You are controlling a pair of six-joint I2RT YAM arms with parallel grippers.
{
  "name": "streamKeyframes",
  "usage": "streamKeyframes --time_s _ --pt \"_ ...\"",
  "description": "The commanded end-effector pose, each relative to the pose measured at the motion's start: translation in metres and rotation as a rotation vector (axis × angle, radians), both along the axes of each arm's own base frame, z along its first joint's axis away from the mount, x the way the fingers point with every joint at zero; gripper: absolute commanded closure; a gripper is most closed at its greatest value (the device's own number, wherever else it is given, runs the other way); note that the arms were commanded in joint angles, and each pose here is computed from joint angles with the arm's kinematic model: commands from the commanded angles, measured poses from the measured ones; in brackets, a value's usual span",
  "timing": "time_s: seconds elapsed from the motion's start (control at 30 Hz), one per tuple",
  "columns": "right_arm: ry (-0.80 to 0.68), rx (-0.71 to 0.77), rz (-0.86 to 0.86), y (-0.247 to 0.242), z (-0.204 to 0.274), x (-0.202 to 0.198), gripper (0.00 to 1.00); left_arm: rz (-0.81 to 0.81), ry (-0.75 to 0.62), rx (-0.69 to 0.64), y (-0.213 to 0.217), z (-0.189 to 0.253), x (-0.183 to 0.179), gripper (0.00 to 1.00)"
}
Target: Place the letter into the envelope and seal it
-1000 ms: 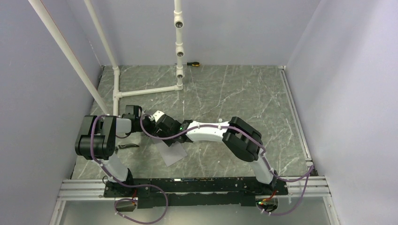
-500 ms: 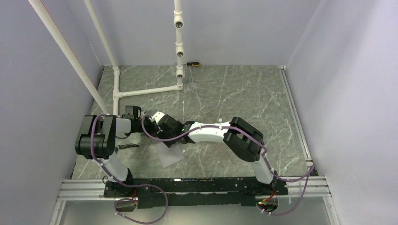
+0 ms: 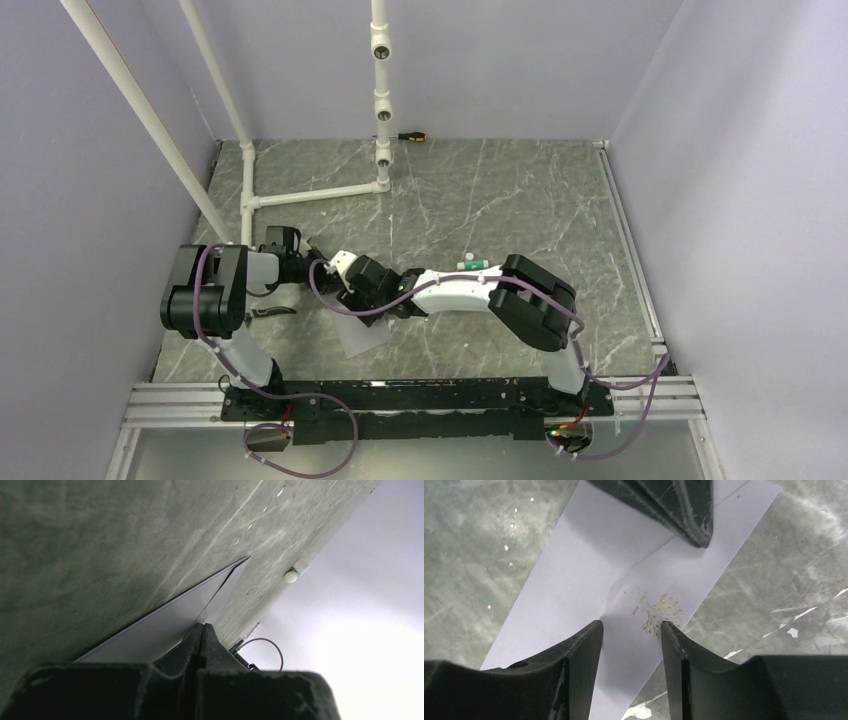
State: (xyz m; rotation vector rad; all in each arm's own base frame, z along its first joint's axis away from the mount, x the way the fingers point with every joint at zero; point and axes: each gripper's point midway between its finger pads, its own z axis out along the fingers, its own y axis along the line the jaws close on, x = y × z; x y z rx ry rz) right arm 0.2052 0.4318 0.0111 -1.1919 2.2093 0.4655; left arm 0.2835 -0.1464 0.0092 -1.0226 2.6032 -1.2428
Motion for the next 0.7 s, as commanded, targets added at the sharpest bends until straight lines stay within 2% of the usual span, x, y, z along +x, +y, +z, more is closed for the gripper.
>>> streamKeyframes --time_s 0.0,0.07,0.2,0.33,0.5,0.67 --pt "0.282 -0.433 0.075 -0.112 -0.075 -0.081 0.5 0.012 0.245 0.289 0.038 -0.07 -0.06 0.98" --pt "0.283 -0.447 0.058 -0.119 -0.075 -0.081 0.53 0.011 0.242 0.287 0.038 -0.07 -0.059 0.97" --pt "0.26 -0.473 -0.008 -0.13 -0.071 -0.078 0.75 0.004 0.235 0.279 0.037 -0.068 -0.057 0.98" --pt "0.262 -0.438 -0.034 -0.132 -0.061 -0.081 0.89 -0.009 0.231 0.272 0.035 -0.066 -0.057 0.98" --pt "0.216 -0.386 -0.043 -0.123 -0.038 -0.072 0.91 -0.014 0.226 0.27 0.035 -0.064 -0.056 0.98" --pt "0.137 -0.261 -0.096 -0.071 -0.004 -0.042 0.86 -0.017 0.225 0.265 0.035 -0.063 -0.054 0.97"
